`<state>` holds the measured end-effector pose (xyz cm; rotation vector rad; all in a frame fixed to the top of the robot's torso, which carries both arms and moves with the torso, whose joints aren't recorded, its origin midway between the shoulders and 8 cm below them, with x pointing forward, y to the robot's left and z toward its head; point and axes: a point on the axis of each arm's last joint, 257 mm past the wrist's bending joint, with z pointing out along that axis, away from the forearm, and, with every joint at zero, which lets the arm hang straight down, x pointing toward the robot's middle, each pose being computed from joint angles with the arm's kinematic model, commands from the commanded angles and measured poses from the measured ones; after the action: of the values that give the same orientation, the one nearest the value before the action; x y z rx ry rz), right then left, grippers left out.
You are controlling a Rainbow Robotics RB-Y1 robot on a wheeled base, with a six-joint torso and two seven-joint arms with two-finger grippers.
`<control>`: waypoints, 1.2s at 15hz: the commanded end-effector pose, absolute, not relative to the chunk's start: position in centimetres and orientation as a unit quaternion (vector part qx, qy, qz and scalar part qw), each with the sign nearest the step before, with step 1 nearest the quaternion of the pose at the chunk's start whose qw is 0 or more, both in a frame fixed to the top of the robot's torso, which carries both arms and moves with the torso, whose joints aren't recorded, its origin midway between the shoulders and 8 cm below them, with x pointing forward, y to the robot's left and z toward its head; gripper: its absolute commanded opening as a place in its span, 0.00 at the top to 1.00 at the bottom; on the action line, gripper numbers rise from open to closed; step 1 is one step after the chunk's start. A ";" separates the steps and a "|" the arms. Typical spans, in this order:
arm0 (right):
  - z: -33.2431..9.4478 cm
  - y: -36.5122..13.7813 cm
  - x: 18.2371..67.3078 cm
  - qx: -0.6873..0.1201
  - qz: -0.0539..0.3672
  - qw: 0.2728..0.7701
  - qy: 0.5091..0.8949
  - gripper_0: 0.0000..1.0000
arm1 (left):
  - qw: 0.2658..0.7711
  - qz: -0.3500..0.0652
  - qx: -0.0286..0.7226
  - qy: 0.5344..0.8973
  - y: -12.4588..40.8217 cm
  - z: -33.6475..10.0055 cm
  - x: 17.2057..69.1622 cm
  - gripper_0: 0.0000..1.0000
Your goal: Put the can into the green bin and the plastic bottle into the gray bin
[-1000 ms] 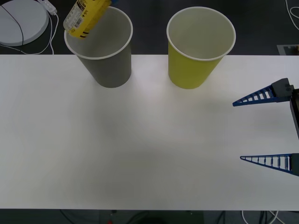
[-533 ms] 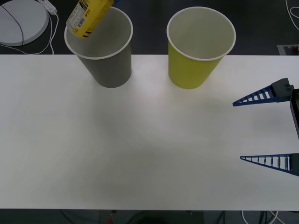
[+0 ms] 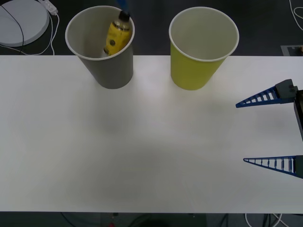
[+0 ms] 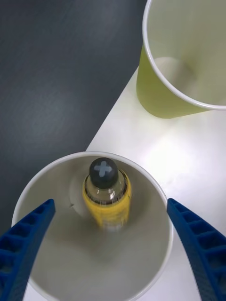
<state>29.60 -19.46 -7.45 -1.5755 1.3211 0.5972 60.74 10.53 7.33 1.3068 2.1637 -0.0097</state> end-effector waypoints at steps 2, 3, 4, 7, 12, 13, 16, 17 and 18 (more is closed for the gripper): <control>-7.5 -19.5 29.6 -0.646 0.245 0.480 0.541 0.00 | 0.301 -0.007 0.491 0.817 10.5 7.2 60.7 0.00; -7.5 -19.5 29.6 -0.646 0.245 0.480 0.541 0.00 | 0.302 -0.006 0.491 0.817 10.5 7.4 60.7 0.00; -7.5 -19.5 29.6 -0.646 0.245 0.480 0.541 0.00 | 0.302 -0.007 0.491 0.817 10.5 7.3 60.7 0.00; -7.5 -19.5 29.6 -0.646 0.245 0.480 0.541 0.00 | 0.302 -0.007 0.490 0.818 10.5 7.3 60.7 0.00; -7.5 -19.5 29.6 -0.646 0.245 0.480 0.541 0.00 | 0.300 -0.012 0.494 0.816 10.7 7.3 60.4 0.00; -7.5 -19.5 29.6 -0.646 0.245 0.480 0.541 0.00 | 0.299 -0.014 0.494 0.816 10.9 7.2 60.2 0.00; -7.5 -19.5 29.6 -0.646 0.245 0.480 0.541 0.00 | 0.298 -0.012 0.503 0.811 11.8 6.8 59.6 0.00; -7.5 -19.5 29.6 -0.646 0.245 0.480 0.541 0.00 | 0.300 -0.013 0.505 0.809 12.1 6.8 59.3 0.00; -7.5 -19.5 29.6 -0.646 0.245 0.480 0.541 0.00 | 0.303 -0.014 0.508 0.806 12.4 6.6 59.1 0.00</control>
<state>29.60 -19.46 -7.45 -1.5755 1.3211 0.5972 59.26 12.21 6.70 1.3437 2.1442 -0.0355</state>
